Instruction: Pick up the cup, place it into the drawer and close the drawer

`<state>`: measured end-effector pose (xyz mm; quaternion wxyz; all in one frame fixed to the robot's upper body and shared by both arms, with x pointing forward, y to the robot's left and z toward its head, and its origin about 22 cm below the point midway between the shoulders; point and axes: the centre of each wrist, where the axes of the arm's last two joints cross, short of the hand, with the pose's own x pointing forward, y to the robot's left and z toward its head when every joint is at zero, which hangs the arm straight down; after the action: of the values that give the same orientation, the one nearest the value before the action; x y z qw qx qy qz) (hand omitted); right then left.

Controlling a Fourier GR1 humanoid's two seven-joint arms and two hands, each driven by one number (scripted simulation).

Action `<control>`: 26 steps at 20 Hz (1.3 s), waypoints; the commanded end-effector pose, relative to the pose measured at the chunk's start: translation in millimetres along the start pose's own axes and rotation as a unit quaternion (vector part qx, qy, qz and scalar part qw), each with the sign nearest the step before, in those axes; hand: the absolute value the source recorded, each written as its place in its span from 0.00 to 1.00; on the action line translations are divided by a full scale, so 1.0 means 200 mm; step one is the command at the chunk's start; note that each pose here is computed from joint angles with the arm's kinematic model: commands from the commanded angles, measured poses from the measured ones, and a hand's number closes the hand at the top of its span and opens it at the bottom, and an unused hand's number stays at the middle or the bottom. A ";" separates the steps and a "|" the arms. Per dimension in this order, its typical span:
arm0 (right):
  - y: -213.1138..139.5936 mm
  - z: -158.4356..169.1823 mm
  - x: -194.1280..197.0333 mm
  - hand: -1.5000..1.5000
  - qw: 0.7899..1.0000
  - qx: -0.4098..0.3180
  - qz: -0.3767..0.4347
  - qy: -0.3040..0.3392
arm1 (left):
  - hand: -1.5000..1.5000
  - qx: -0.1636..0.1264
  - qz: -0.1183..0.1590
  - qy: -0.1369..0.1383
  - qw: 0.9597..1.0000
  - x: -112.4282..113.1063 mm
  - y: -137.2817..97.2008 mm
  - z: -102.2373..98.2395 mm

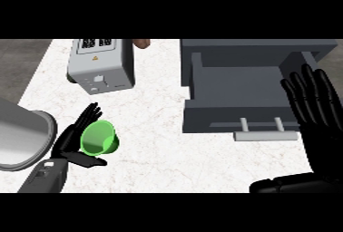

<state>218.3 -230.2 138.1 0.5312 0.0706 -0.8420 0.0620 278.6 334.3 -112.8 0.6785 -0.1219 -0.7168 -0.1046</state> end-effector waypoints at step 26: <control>-0.01 -0.01 0.04 0.00 1.000 0.008 -0.009 0.005 | 1.00 -0.098 0.186 -0.054 0.976 -0.07 -0.15 -0.09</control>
<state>221.8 -232.5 147.6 0.5342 0.0776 -0.8396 0.0613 288.2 303.1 -124.3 0.6872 -0.2227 -0.6884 -0.0652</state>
